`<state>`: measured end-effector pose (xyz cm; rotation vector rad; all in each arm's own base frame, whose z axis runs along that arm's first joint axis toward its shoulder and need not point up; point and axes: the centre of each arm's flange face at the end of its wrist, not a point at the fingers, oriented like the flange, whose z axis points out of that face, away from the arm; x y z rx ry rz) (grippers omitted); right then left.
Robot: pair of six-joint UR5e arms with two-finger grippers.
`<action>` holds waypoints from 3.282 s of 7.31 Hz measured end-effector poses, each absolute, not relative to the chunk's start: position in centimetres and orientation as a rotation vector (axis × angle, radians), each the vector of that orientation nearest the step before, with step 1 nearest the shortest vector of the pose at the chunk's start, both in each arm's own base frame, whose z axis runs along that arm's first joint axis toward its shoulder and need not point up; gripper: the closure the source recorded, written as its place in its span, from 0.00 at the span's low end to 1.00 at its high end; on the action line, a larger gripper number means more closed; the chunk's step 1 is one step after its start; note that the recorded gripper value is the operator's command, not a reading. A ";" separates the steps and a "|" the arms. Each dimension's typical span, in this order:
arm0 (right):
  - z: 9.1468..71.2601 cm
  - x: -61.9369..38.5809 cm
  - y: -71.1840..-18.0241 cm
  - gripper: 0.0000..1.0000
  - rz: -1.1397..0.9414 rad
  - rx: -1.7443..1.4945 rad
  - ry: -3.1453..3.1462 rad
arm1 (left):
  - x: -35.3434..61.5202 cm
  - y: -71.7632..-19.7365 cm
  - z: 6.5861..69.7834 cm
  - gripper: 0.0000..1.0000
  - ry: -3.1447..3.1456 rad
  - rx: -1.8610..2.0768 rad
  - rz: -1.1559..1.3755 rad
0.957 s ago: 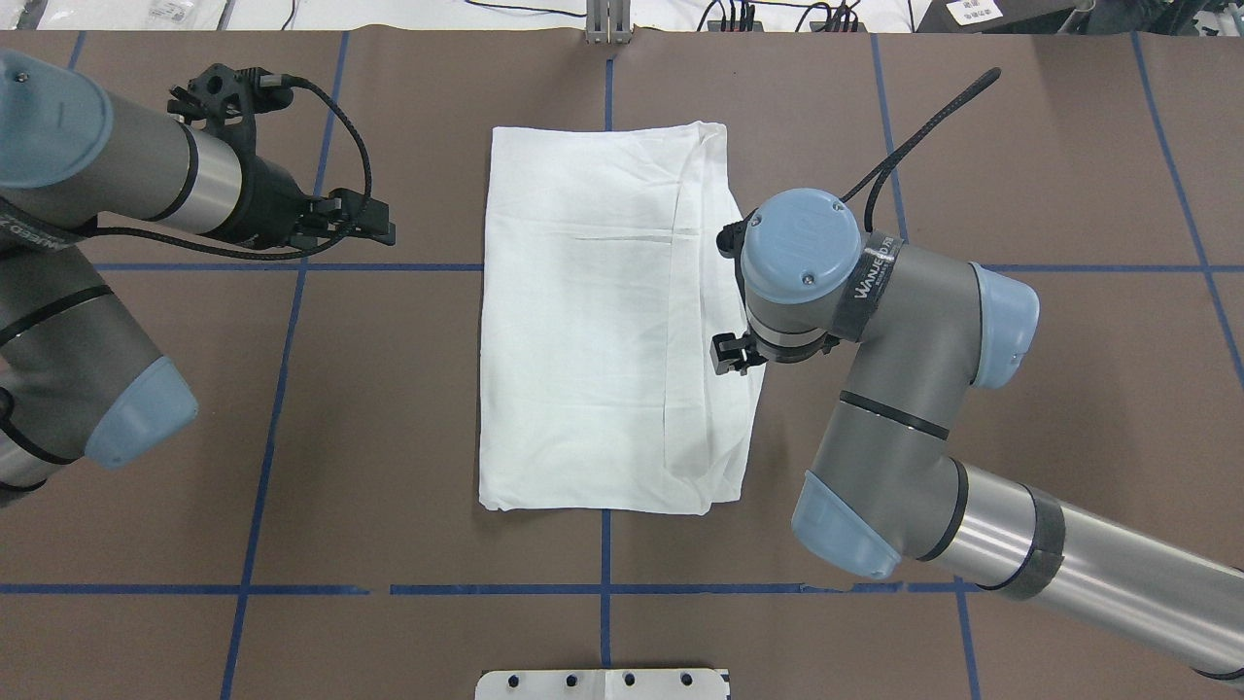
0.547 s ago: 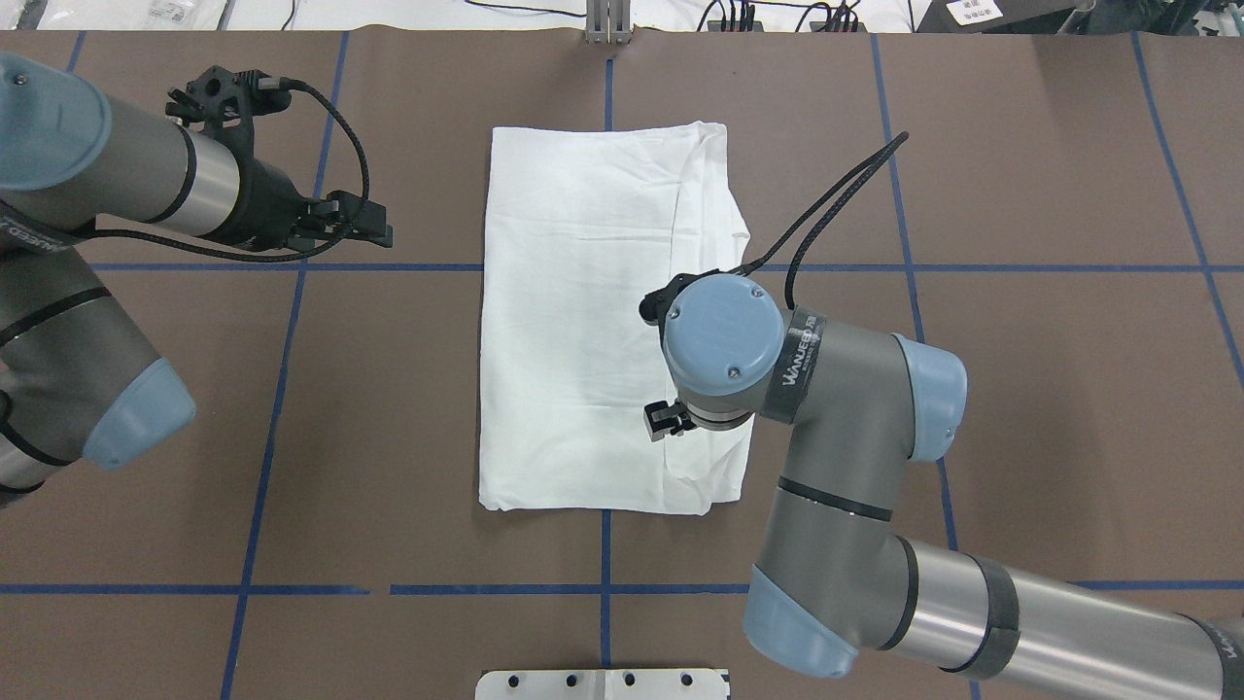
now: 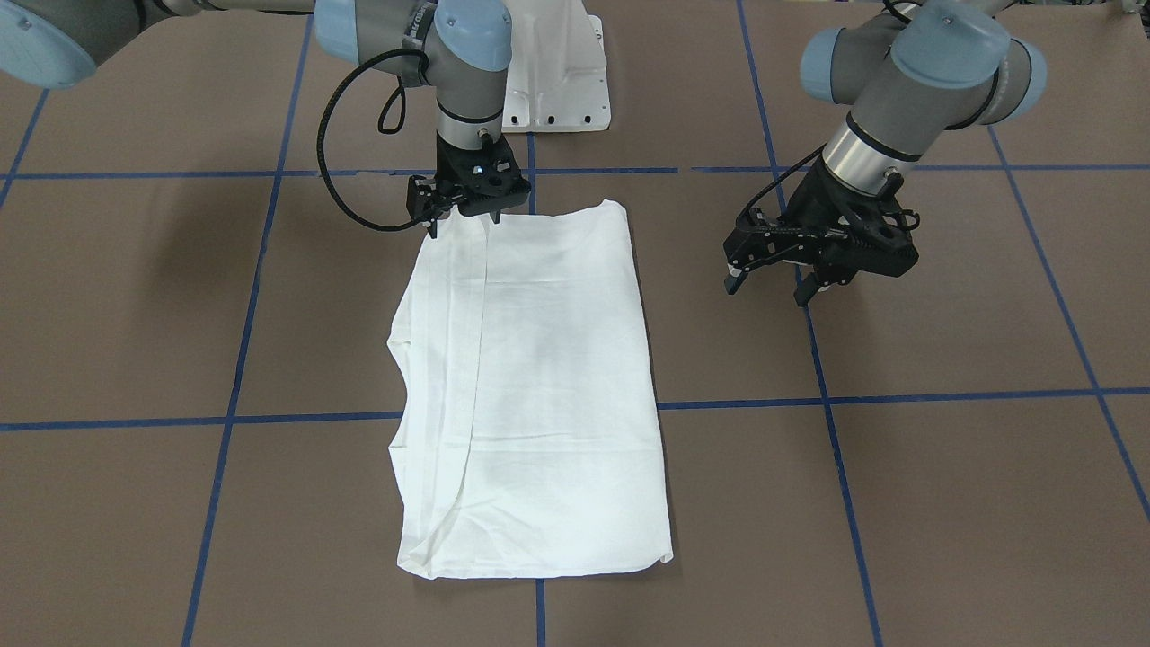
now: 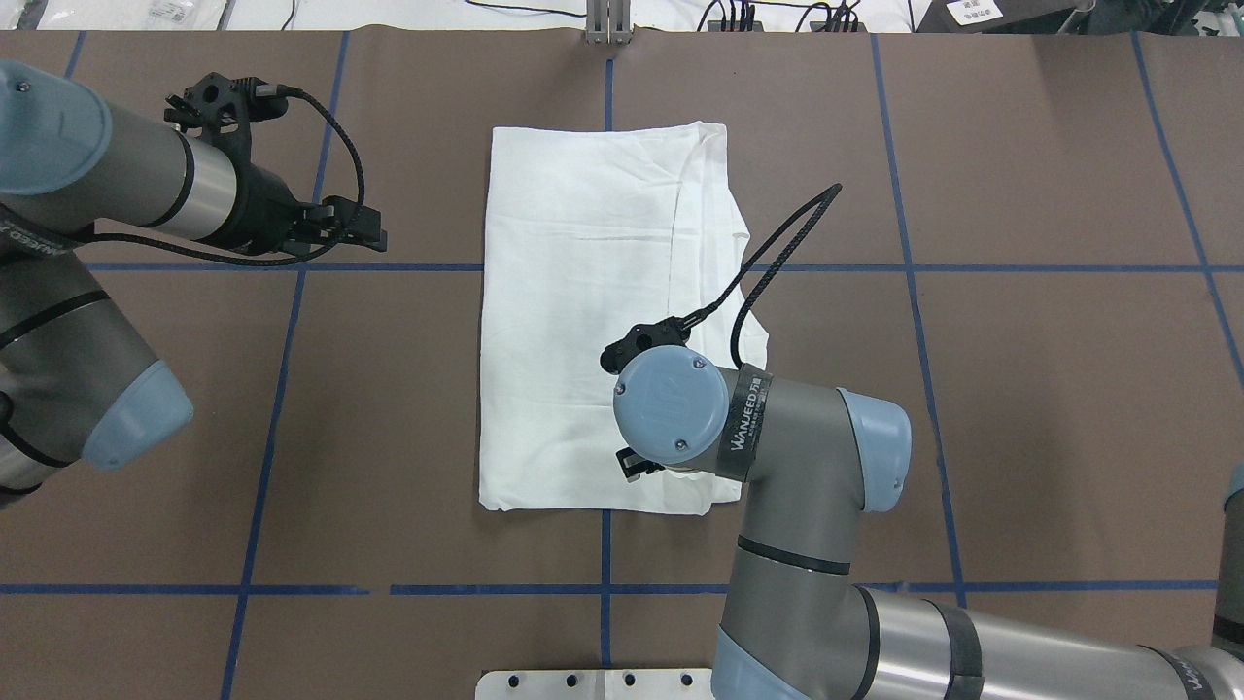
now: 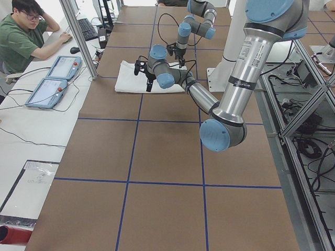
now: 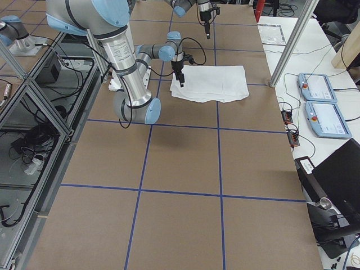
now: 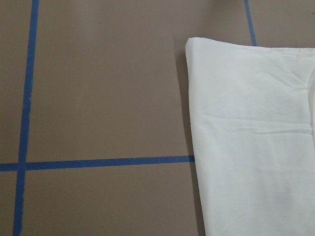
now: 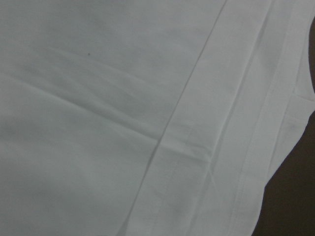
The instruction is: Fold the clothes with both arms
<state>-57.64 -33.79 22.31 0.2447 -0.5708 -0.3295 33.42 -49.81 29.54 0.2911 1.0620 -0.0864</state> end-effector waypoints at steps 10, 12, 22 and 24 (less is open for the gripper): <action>25.1 -59.4 -33.0 0.00 -0.349 0.237 -0.503 | 33.8 -50.2 30.2 0.00 1.054 0.283 -0.091; 26.0 -59.0 -33.3 0.00 -0.344 0.231 -0.490 | 33.9 -50.3 30.3 0.00 1.052 0.282 -0.093; 29.7 -46.9 -37.3 0.00 -0.260 0.218 -0.523 | 34.3 -50.4 29.0 0.00 1.067 0.285 -0.091; 25.5 -48.5 -39.6 0.00 -0.246 0.238 -0.575 | 34.4 -50.4 29.1 0.00 1.065 0.286 -0.088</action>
